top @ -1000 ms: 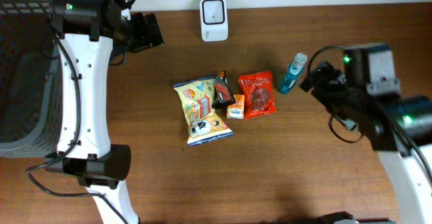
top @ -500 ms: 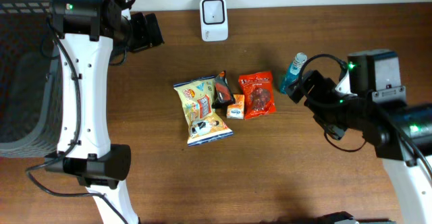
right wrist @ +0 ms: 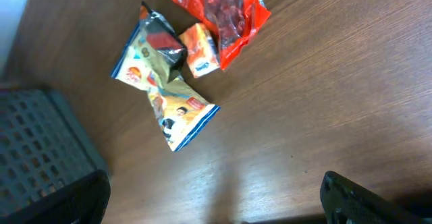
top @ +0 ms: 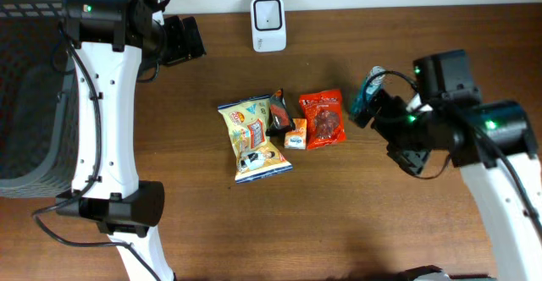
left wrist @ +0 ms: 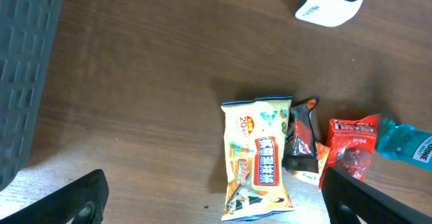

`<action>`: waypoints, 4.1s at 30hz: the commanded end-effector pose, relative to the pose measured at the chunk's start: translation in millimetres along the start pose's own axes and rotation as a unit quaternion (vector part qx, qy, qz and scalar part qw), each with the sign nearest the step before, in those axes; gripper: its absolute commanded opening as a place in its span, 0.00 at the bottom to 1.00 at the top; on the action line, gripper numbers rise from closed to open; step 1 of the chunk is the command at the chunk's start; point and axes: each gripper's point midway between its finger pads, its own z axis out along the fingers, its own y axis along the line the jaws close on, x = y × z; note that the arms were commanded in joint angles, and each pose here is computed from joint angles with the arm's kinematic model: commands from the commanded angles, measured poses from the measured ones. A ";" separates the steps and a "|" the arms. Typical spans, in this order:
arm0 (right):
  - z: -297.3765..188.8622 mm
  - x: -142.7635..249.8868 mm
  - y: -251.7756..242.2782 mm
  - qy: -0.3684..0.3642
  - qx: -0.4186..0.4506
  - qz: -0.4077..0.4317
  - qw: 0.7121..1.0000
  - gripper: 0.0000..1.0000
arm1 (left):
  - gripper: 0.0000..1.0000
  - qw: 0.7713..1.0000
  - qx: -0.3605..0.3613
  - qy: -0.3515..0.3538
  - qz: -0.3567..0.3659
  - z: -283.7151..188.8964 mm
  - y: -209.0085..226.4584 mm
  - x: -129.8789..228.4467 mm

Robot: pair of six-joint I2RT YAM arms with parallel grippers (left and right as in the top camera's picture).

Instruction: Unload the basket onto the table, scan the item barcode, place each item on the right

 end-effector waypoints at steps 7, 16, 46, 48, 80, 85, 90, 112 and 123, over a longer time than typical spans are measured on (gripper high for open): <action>-116.5 38.8 -0.7 -0.136 -0.156 -0.058 0.977 0.99 | 0.99 1.000 0.006 -0.011 0.003 -11.3 1.9 -0.5; -107.3 28.8 7.8 -0.132 -0.151 -0.056 0.978 0.98 | 0.99 1.000 0.006 -0.011 0.003 -11.3 1.8 -0.6; -9.5 20.4 26.8 0.051 -0.072 -0.023 0.996 0.98 | 0.99 1.000 0.005 -0.011 0.003 -11.3 1.9 -0.6; -31.4 20.6 22.1 0.007 -0.084 -0.034 0.996 0.98 | 0.99 1.000 0.006 -0.011 0.003 -11.3 1.9 -0.5; 123.4 -171.8 0.8 -0.242 0.157 -0.060 0.955 0.66 | 0.99 1.000 0.006 -0.011 0.003 -11.3 1.9 -0.5; 149.8 -171.1 0.6 -0.212 0.159 -0.093 0.960 0.64 | 0.99 1.000 0.006 -0.011 0.003 -11.3 1.9 -0.5; 149.1 -175.5 6.3 -0.208 0.169 -0.182 0.946 0.35 | 0.99 1.000 0.006 -0.012 0.003 -11.3 1.9 -0.6; 116.0 -175.4 3.8 -0.061 0.034 -0.390 0.918 0.99 | 0.99 1.000 0.006 -0.011 0.003 -11.3 1.9 -0.5; 80.6 -132.5 -19.4 -0.112 0.199 0.042 0.973 0.99 | 0.99 1.000 0.006 -0.011 0.003 -11.3 1.8 -0.6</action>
